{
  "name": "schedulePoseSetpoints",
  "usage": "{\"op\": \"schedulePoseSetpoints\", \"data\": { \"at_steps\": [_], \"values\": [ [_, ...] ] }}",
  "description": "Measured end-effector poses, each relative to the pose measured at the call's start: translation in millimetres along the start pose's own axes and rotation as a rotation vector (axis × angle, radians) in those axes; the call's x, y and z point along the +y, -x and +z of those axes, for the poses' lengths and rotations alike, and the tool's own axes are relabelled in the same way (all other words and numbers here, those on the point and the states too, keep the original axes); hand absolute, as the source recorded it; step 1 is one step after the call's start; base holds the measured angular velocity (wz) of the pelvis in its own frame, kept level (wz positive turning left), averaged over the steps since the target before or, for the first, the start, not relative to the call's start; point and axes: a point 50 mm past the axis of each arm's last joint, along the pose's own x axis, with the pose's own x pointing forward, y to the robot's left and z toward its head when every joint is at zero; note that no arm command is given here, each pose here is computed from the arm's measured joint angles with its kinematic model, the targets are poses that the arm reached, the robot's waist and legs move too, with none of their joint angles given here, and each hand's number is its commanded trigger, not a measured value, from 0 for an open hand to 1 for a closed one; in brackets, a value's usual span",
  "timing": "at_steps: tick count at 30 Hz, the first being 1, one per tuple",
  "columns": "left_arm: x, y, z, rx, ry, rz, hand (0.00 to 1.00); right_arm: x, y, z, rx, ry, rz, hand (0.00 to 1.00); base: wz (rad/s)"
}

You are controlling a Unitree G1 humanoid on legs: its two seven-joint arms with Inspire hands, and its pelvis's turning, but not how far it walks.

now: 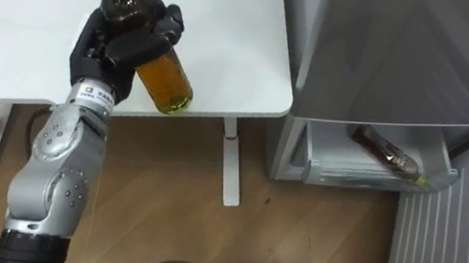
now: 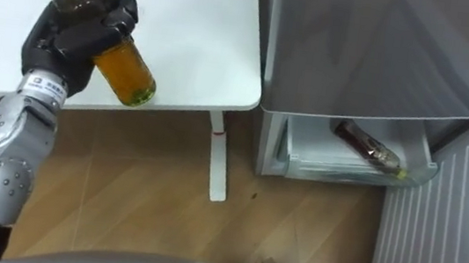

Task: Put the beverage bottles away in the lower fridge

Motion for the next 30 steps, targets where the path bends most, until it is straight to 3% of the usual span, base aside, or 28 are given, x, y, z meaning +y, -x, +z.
{"op": "schedulePoseSetpoints", "data": {
  "at_steps": [7,11,23,30],
  "values": [
    [-20.3,0.9,-11.3,0.043,0.005,-0.125,1.0,7.9,0.2,16.2,-0.054,0.034,0.043,0.0,0.01],
    [-29.9,11.9,-30.4,0.12,0.016,-0.208,1.0,16.8,0.4,24.7,-0.075,0.067,0.079,0.0,0.0],
    [-34.4,23.1,-63.3,0.268,0.022,-0.32,1.0,45.3,8.4,64.4,-0.242,0.192,0.163,0.0,0.03],
    [-40.4,26.0,-66.6,0.288,0.063,-0.365,1.0,58.8,16.3,80.9,-0.336,0.267,0.217,0.0,0.01]
  ]
}}
